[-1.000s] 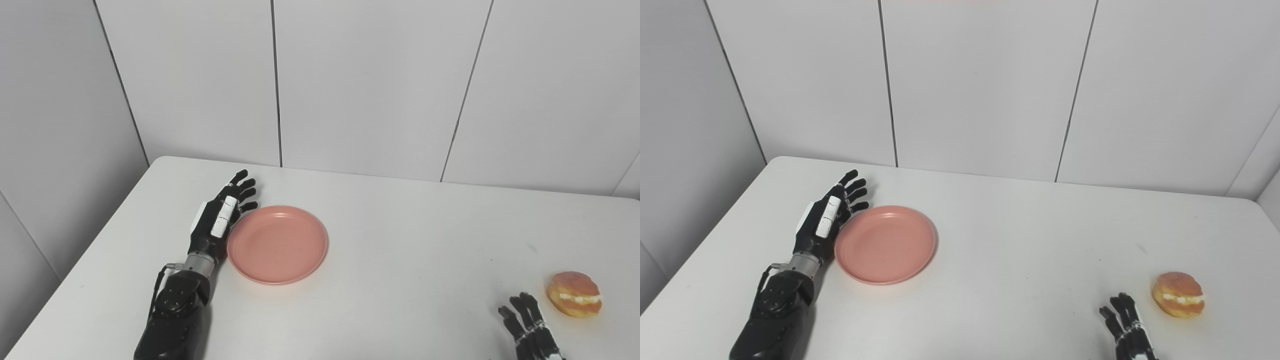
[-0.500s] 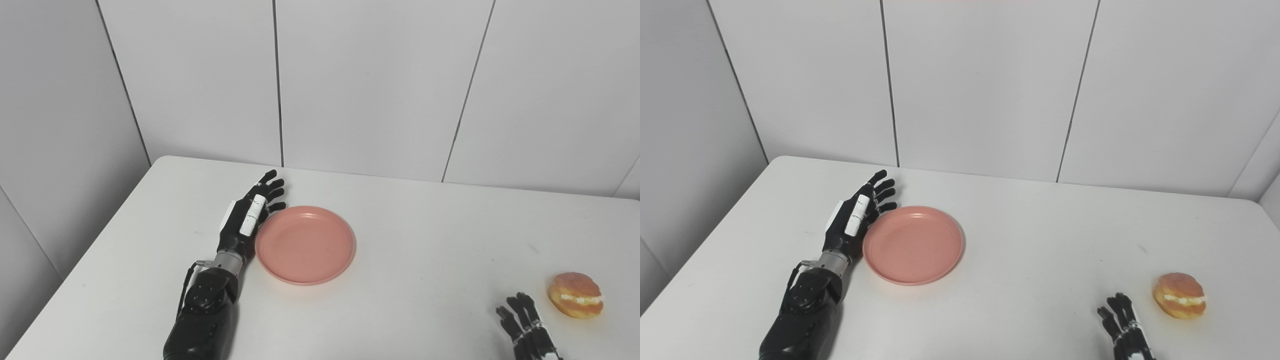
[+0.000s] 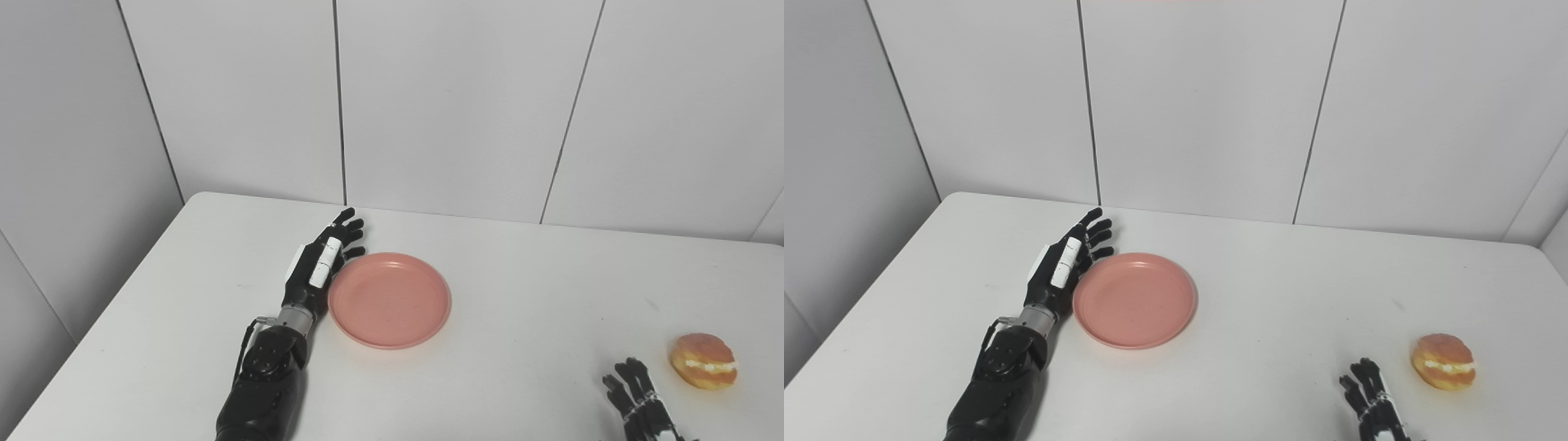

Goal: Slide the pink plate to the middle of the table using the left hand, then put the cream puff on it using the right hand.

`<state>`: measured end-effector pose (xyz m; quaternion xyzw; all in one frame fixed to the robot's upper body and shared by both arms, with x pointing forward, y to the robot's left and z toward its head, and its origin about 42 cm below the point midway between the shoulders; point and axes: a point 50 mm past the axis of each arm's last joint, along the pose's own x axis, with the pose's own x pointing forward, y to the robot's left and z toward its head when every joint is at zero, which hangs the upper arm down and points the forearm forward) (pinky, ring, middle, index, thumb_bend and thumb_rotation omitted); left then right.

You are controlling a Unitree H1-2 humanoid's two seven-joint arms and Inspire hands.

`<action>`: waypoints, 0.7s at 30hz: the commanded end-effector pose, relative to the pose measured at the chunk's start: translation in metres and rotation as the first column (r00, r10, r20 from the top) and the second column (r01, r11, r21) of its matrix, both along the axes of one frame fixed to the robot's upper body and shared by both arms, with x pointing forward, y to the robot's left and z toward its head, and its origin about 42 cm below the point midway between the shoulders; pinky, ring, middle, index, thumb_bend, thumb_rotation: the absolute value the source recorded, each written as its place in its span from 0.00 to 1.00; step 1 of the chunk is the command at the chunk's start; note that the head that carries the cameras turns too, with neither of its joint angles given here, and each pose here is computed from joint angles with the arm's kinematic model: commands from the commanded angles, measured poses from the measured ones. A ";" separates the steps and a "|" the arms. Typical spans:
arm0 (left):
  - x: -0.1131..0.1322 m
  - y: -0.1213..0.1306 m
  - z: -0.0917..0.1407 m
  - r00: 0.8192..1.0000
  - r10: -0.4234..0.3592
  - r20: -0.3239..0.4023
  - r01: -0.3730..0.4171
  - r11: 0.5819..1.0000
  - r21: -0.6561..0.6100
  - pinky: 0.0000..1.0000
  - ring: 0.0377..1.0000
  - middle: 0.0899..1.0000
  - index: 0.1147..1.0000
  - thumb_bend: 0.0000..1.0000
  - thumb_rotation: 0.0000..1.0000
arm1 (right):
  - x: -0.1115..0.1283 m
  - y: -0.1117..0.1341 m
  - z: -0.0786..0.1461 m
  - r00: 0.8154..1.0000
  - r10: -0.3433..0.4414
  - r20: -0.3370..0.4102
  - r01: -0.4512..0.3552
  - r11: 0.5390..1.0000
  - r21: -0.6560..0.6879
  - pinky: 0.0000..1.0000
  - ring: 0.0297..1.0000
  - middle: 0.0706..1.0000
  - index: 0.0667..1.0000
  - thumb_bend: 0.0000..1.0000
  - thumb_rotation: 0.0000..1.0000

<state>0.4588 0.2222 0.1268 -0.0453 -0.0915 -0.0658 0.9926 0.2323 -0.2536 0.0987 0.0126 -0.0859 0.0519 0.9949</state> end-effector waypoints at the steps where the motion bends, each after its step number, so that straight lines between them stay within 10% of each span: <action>1: -0.038 -0.025 -0.061 0.988 -0.030 -0.149 0.020 0.998 -0.064 0.82 0.88 0.85 0.85 0.87 0.83 | -0.015 0.009 -0.027 0.984 0.020 -0.176 -0.020 1.000 0.003 0.95 0.91 0.94 0.95 0.80 1.00; 21: -0.044 -0.053 -0.067 0.983 -0.085 -0.160 0.072 0.994 -0.084 0.83 0.88 0.84 0.83 0.89 0.83 | -0.014 0.028 -0.026 0.985 0.026 -0.170 -0.029 0.999 -0.014 0.89 0.88 0.93 0.94 0.82 0.97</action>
